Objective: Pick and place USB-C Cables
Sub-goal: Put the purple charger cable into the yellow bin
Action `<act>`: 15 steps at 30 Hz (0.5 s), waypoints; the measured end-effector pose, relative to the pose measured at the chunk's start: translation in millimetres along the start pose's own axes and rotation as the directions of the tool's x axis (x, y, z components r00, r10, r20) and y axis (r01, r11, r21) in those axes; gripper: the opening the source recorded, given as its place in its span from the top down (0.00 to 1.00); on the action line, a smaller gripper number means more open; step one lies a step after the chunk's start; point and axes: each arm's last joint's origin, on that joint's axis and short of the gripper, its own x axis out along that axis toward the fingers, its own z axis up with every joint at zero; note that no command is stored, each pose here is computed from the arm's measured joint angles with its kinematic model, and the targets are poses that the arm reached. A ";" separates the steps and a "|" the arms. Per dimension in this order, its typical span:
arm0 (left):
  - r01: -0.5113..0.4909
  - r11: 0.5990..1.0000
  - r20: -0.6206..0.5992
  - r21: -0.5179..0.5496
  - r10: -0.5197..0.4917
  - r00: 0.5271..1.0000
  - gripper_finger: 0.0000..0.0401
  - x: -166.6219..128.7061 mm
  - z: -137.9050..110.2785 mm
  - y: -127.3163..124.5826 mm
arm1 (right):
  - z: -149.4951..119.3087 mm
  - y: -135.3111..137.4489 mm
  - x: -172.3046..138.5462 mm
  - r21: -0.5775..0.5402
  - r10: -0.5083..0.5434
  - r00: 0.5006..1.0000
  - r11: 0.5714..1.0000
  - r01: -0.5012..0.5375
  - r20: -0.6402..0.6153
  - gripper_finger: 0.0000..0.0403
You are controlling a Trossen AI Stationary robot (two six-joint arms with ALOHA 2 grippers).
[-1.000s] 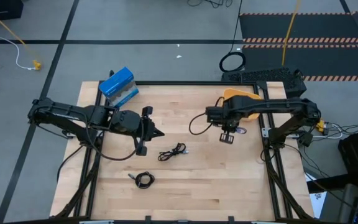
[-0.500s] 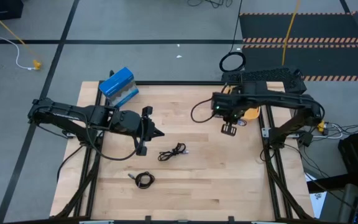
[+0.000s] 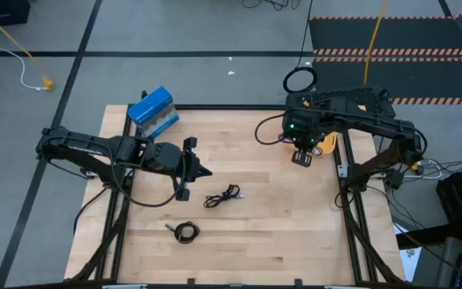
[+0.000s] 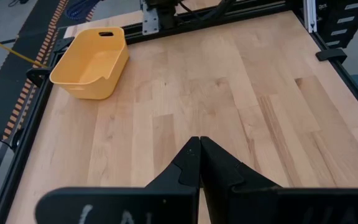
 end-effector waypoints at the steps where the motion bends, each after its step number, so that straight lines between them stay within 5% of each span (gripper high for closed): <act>1: 0.000 1.000 0.000 0.000 0.000 1.000 0.98 0.0 0.0 0.0 | 0.0 0.0 0.0 0.000 0.000 1.000 1.000 0.000 0.000 0.96; 15: 0.000 1.000 0.000 0.000 0.000 1.000 0.98 0.0 0.0 0.0 | 1.1 -16.8 1.6 -0.009 -0.016 1.000 1.000 0.016 -0.007 0.96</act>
